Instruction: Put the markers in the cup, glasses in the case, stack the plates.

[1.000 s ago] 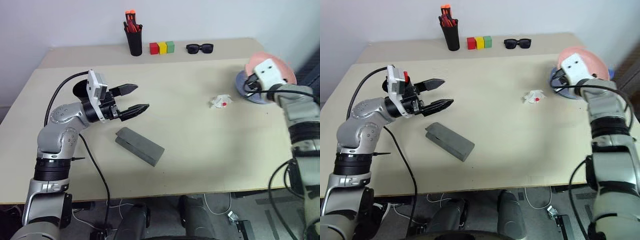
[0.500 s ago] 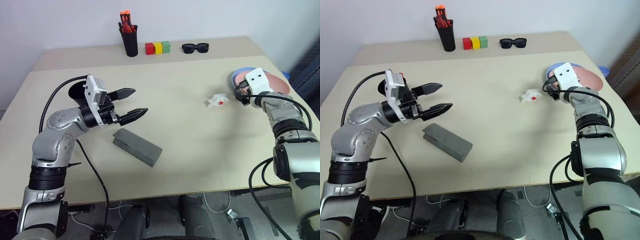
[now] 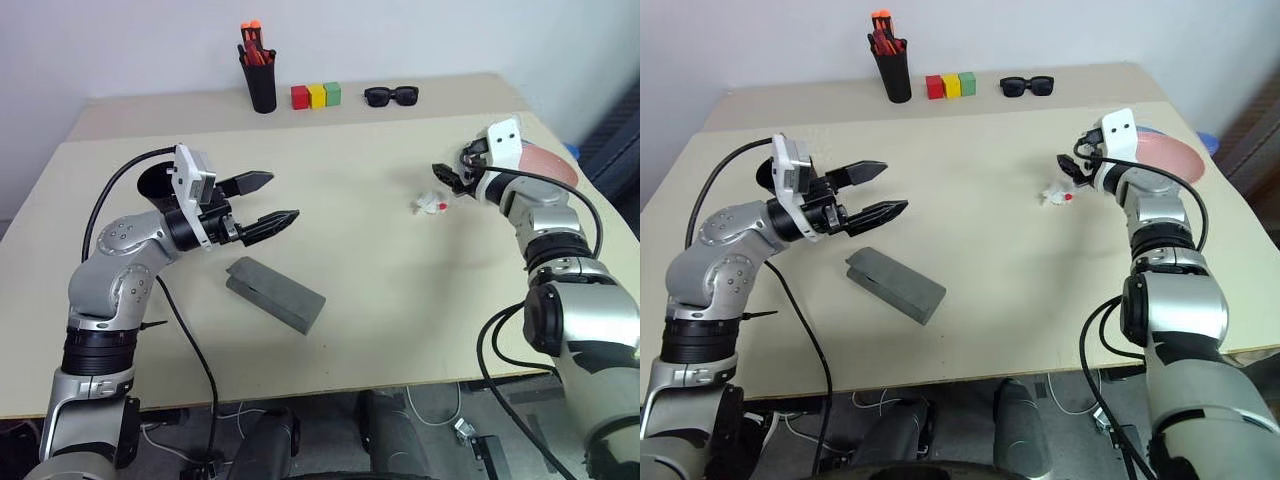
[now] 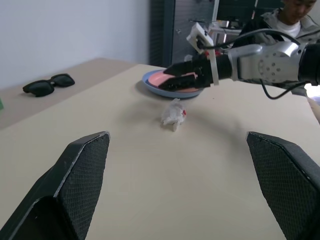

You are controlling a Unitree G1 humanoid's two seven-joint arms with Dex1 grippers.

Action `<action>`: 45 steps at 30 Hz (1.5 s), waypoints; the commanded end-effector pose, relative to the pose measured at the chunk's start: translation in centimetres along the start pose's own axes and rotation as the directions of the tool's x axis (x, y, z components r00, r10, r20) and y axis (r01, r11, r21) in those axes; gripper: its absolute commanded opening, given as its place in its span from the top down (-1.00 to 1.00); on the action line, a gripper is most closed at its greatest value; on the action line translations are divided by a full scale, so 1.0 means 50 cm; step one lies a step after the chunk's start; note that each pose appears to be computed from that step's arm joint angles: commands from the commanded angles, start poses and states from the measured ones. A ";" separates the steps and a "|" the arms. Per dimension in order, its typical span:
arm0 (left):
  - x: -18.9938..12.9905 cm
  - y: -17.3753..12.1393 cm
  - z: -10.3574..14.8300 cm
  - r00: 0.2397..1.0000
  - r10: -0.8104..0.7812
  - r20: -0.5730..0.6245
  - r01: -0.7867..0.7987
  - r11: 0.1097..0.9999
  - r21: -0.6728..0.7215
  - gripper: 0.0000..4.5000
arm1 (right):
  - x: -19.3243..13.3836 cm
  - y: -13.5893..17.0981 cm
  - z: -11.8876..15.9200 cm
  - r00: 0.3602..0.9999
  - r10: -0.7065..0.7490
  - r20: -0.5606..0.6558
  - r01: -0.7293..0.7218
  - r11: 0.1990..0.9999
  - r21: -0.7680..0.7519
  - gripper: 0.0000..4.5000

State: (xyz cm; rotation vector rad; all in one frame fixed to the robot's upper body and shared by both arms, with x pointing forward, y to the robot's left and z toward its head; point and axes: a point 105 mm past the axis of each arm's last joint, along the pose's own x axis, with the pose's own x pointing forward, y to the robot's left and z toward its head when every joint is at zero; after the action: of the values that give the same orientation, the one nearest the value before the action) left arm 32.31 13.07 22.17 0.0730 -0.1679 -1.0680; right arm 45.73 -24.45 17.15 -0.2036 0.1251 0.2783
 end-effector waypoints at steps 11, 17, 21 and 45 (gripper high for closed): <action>-0.005 -0.004 0.023 1.000 -0.007 0.028 0.005 0.999 0.051 -1.00 | 0.005 0.030 -0.068 0.987 0.031 -0.157 -0.038 0.998 -0.043 -0.12; 0.002 -0.003 0.026 1.000 -0.008 0.030 0.006 0.998 0.057 -1.00 | 0.003 0.023 -0.056 0.989 0.034 -0.146 -0.037 0.999 -0.022 0.99; 0.005 -0.005 0.028 0.999 -0.007 0.032 0.006 0.999 0.051 -1.00 | -0.016 -0.064 0.019 0.981 -0.195 0.012 0.195 0.980 0.036 0.99; -0.020 0.000 0.015 0.999 0.019 0.042 -0.020 1.000 0.020 -1.00 | -0.059 -0.122 0.133 0.914 -0.286 0.286 0.284 0.958 0.050 -0.98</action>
State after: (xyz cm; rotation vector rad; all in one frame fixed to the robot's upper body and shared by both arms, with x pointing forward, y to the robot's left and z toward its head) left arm 32.16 13.51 21.47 0.0516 -0.1577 -1.0556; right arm 44.98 -31.66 21.42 -0.1707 -0.0480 -0.1001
